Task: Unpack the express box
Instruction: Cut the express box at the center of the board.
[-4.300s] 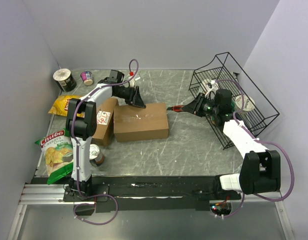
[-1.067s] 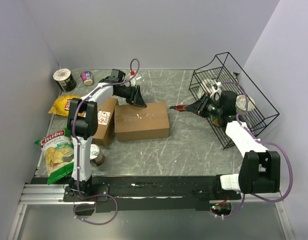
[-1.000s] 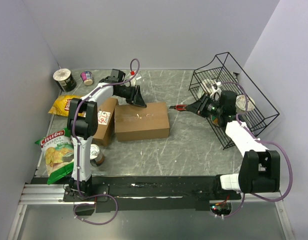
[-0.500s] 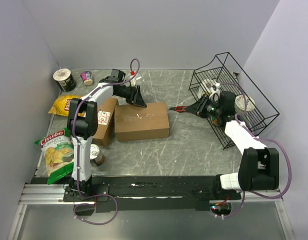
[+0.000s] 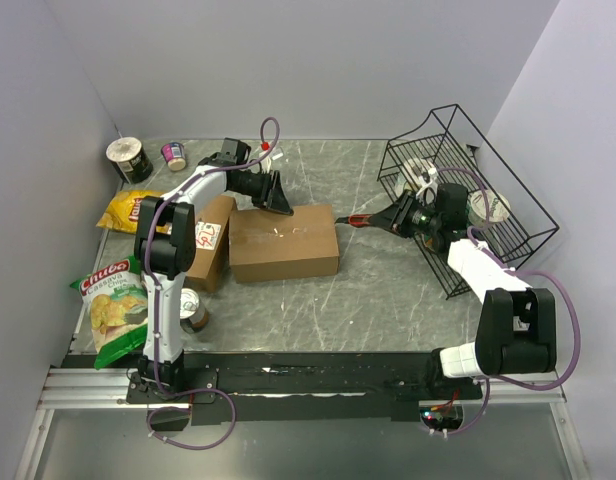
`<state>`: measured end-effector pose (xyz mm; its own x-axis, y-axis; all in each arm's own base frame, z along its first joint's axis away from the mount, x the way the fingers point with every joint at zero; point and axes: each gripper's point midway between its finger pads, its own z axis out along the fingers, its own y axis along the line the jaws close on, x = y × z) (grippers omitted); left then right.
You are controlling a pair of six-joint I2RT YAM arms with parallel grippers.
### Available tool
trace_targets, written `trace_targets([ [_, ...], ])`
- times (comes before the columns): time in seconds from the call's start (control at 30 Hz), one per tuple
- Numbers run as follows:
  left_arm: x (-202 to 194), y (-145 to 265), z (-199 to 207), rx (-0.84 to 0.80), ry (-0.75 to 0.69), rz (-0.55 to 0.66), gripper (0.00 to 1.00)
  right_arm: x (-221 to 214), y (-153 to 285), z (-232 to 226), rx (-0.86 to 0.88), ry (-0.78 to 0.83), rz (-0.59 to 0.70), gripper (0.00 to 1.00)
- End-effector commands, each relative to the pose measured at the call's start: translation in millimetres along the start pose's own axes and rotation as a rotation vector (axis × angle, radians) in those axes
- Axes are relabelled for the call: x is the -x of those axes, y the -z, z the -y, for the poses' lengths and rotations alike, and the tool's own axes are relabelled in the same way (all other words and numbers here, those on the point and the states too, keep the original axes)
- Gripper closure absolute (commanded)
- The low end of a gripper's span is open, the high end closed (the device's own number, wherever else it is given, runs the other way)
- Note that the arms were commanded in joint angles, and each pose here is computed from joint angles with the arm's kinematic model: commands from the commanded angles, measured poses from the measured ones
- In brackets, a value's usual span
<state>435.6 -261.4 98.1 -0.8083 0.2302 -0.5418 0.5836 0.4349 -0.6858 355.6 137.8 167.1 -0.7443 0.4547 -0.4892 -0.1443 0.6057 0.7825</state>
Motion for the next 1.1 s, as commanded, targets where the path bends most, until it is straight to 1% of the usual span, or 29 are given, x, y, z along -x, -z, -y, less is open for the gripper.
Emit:
trace_targets([
  [0.0, -60.9, -18.8, -79.8, 0.296, 0.022, -0.157, 0.99, 11.9, 1.0, -20.4, 0.066, 0.043, 0.039, 1.00],
  [0.2, -60.4, -20.4, -80.6, 0.295, 0.022, -0.157, 0.99, 11.6, 2.4, -21.5, 0.067, 0.045, 0.032, 1.00],
  [0.3, -60.9, -21.6, -81.4, 0.296, 0.023, -0.159, 0.99, 9.0, 2.9, -22.0, 0.065, 0.016, 0.020, 1.00],
  [0.6, -60.4, -25.7, -91.5, 0.346, 0.017, -0.167, 0.99, -11.8, 7.0, -20.8, 0.062, -0.099, -0.091, 1.00],
  [0.9, -54.4, -25.7, -105.8, 0.439, -0.001, -0.169, 0.99, -19.5, 13.6, -32.3, 0.126, -0.107, -0.142, 1.00],
  [1.07, -51.7, -25.5, -109.8, 0.466, -0.004, -0.166, 0.99, -28.6, 19.2, -38.7, 0.170, -0.113, -0.204, 1.00],
])
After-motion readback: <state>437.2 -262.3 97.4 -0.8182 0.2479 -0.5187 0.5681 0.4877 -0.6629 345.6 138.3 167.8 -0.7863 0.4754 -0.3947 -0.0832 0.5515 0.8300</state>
